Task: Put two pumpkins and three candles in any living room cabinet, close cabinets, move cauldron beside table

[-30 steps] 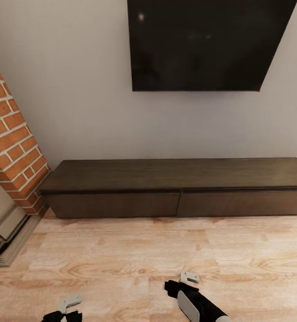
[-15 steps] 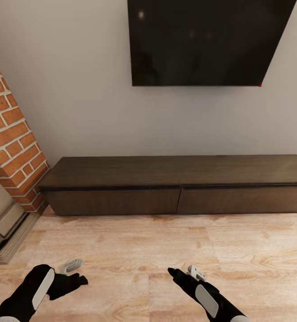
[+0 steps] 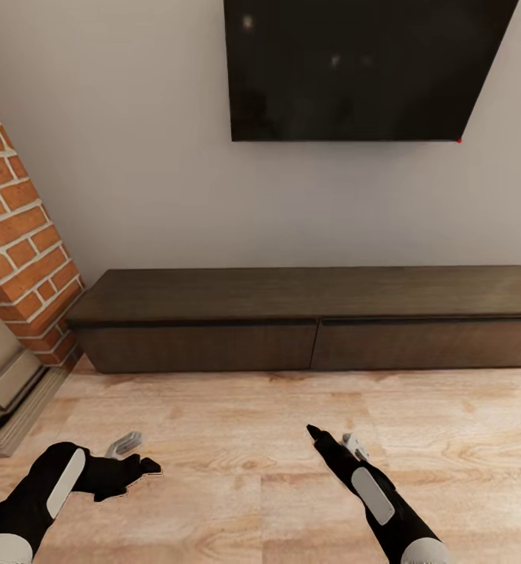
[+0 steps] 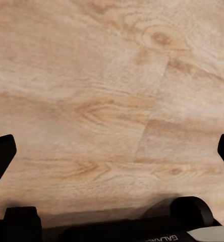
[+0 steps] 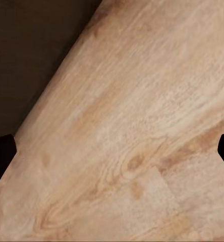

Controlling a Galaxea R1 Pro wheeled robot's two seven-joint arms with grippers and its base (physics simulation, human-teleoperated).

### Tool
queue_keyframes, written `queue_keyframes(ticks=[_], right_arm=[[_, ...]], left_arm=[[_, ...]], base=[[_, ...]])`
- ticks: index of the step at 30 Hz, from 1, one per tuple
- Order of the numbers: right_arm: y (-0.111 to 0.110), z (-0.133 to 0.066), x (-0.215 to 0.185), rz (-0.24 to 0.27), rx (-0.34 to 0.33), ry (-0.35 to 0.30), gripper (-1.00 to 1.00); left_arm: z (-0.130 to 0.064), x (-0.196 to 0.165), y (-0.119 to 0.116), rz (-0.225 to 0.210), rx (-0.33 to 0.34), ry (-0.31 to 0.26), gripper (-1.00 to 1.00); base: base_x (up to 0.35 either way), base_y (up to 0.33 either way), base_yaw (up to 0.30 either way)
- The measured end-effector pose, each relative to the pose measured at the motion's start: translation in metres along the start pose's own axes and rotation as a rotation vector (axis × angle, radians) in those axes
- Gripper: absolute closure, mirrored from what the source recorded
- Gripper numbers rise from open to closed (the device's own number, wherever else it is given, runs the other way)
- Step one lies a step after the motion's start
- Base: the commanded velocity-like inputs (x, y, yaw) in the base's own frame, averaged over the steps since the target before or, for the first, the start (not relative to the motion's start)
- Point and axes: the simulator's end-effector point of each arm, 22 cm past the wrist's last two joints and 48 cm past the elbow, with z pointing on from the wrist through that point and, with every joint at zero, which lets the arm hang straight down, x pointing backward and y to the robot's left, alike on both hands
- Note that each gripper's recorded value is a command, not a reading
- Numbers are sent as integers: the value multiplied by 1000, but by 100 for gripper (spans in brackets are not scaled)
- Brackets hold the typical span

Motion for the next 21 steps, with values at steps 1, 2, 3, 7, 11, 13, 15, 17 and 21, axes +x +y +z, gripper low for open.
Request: queue_keyframes(ticks=[1, 2, 3, 7, 11, 13, 15, 17, 21], right_arm=[[6, 1, -7, 6, -15, -16, -100], [9, 2, -12, 10, -25, -28, -100], [10, 2, -14, 14, -32, -36, -100], [19, 5, -18, 83, -107, -55, -100], [31, 7, -22, 166, -197, -75, -100], [34, 9, -19, 182, -218, -86, -100], [36, 11, -17, 192, -228, -100, -100], [35, 13, -15, 201, -233, -106, -100], [28, 16, -17, 250, -254, -125, -100]], left_arm=[[-1, -3, 0, -1, 20, -5, -100], [-2, -4, -1, -2, 40, -9, -100], [-2, -5, -3, -2, 60, -12, -100], [2, -4, -16, -3, 147, -14, -100], [6, -4, -26, -1, 214, -17, -100], [8, -6, -29, 2, 230, -21, -100], [12, -5, -29, -1, 237, -17, -100], [17, -3, -28, -3, 242, -15, -100], [23, -1, -29, -4, 266, -15, -100]], base=[[0, 0, 0], [0, 0, 0], [0, 0, 0], [0, 0, 0], [0, 0, 0], [0, 0, 0], [0, 0, 0], [0, 0, 0], [0, 0, 0]])
